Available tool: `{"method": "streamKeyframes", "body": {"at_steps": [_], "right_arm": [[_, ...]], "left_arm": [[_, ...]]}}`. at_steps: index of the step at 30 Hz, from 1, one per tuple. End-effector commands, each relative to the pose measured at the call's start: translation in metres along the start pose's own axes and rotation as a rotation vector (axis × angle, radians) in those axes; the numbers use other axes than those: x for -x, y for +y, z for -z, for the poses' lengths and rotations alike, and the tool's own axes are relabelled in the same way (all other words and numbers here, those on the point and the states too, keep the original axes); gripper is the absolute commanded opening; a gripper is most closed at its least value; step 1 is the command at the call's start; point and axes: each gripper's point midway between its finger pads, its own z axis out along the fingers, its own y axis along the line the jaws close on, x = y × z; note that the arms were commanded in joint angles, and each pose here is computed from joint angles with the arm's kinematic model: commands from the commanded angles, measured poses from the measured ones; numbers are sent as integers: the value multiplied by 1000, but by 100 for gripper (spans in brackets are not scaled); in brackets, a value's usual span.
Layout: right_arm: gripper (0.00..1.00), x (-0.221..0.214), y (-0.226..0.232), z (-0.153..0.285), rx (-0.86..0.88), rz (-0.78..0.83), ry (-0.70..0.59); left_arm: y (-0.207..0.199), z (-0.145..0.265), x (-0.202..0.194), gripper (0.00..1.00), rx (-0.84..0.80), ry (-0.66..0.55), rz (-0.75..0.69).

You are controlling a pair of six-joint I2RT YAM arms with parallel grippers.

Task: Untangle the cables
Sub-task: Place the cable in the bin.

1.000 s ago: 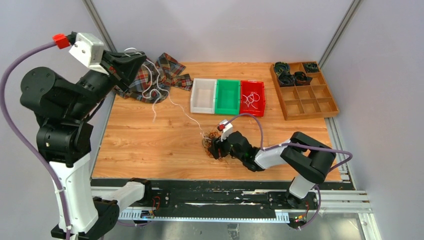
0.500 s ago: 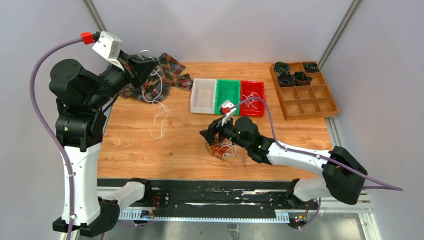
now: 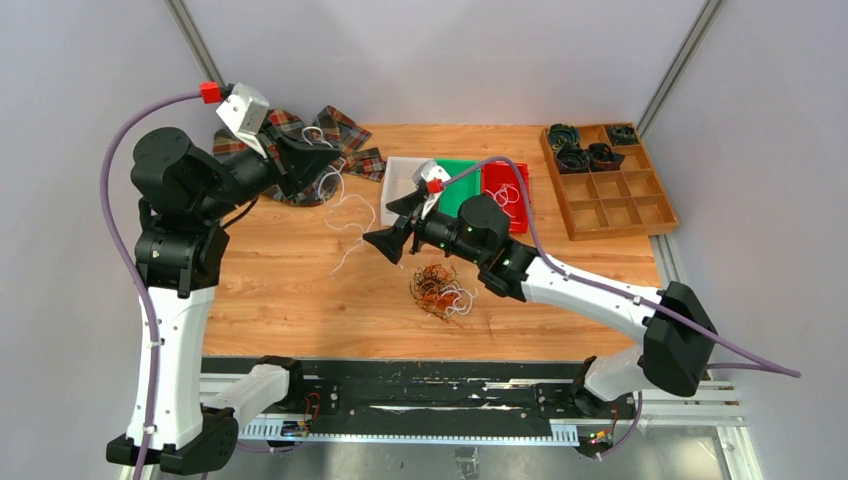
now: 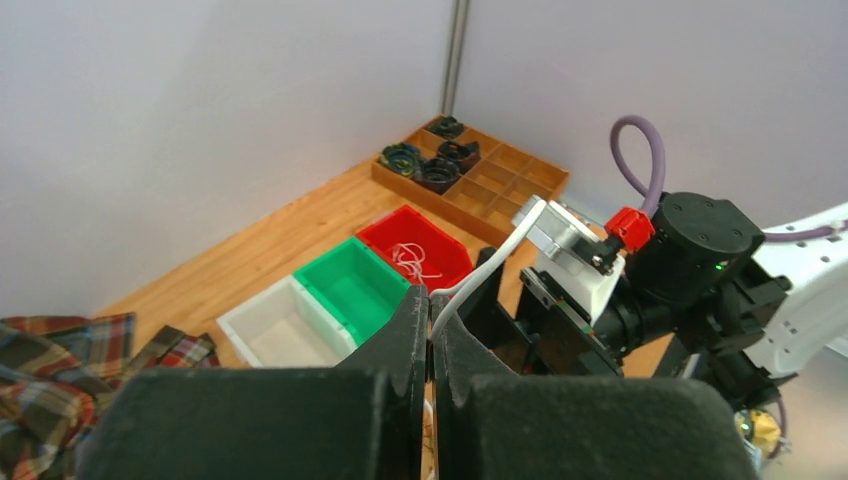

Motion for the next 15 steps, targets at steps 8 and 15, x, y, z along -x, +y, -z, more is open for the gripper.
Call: {"method": "streamKeyframes", "body": {"at_steps": [8,15], "right_arm": [[82,33,26,-29,132,143,-110],[83,39,31,-33,191,151,-118]], "left_arm": [[-20,-1,-4,1,-119,-14,30],[-27,0,-12,1,-160,7,43]]}}
